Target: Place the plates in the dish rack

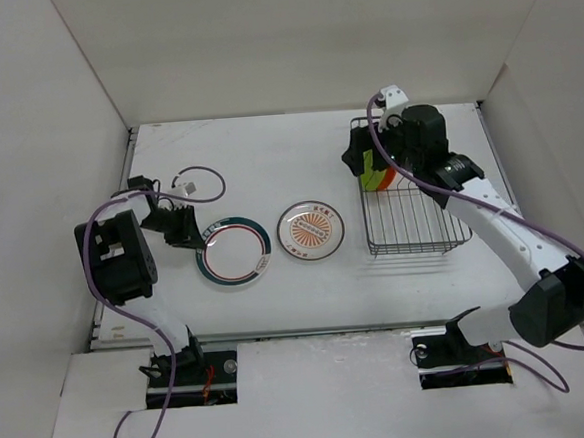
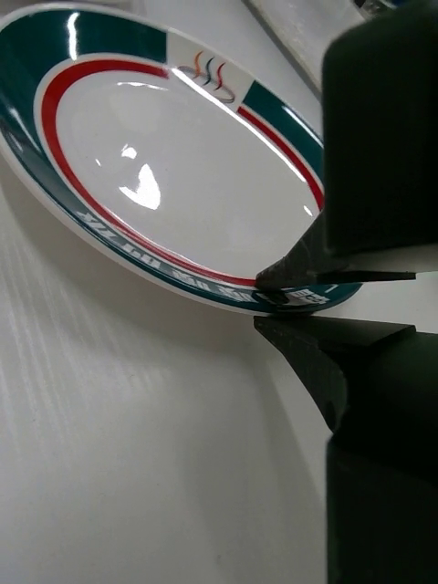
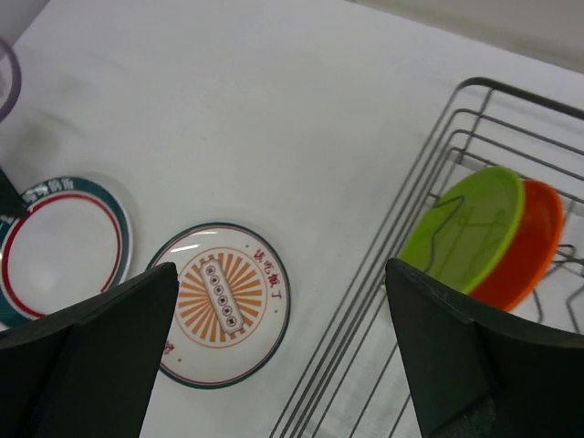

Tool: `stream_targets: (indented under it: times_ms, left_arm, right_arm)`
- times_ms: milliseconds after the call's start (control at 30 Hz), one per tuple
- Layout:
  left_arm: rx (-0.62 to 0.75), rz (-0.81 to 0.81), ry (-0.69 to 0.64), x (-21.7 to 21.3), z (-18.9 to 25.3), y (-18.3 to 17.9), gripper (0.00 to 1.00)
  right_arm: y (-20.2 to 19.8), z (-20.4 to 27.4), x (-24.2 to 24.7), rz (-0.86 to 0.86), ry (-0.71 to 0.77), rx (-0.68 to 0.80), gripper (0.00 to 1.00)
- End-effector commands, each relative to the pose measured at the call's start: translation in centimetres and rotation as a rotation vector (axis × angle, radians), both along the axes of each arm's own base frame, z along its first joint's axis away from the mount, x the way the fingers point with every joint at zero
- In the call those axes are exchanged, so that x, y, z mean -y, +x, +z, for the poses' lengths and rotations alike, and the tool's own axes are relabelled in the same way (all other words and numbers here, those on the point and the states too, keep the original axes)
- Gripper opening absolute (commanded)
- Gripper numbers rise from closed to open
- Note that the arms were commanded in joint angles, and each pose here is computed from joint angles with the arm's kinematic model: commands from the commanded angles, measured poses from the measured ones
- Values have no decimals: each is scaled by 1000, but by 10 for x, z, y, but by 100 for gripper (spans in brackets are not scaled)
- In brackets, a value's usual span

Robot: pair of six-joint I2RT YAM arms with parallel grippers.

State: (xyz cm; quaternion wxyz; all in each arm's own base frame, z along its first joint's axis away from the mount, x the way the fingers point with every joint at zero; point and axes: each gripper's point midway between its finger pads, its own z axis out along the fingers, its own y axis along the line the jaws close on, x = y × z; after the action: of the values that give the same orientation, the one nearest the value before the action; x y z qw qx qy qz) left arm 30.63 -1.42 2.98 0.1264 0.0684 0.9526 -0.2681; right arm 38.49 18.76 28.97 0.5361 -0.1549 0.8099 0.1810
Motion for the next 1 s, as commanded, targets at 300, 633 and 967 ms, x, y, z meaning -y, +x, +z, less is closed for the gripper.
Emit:
stream_targets:
  times_ms: [300,633,967]
  left_arm:
    - [375,-263,-191,25,162,1,0]
    - [457,-323,-241,56,199,-7,0]
    - [550,-395,-302,81,230,-9,0]
  right_arm:
    - [-47,-6,-148,772,172,132,99]
    - [-43,-18,-209,906,184,124,99]
    - [-43,-44,-235,973,208,63,99]
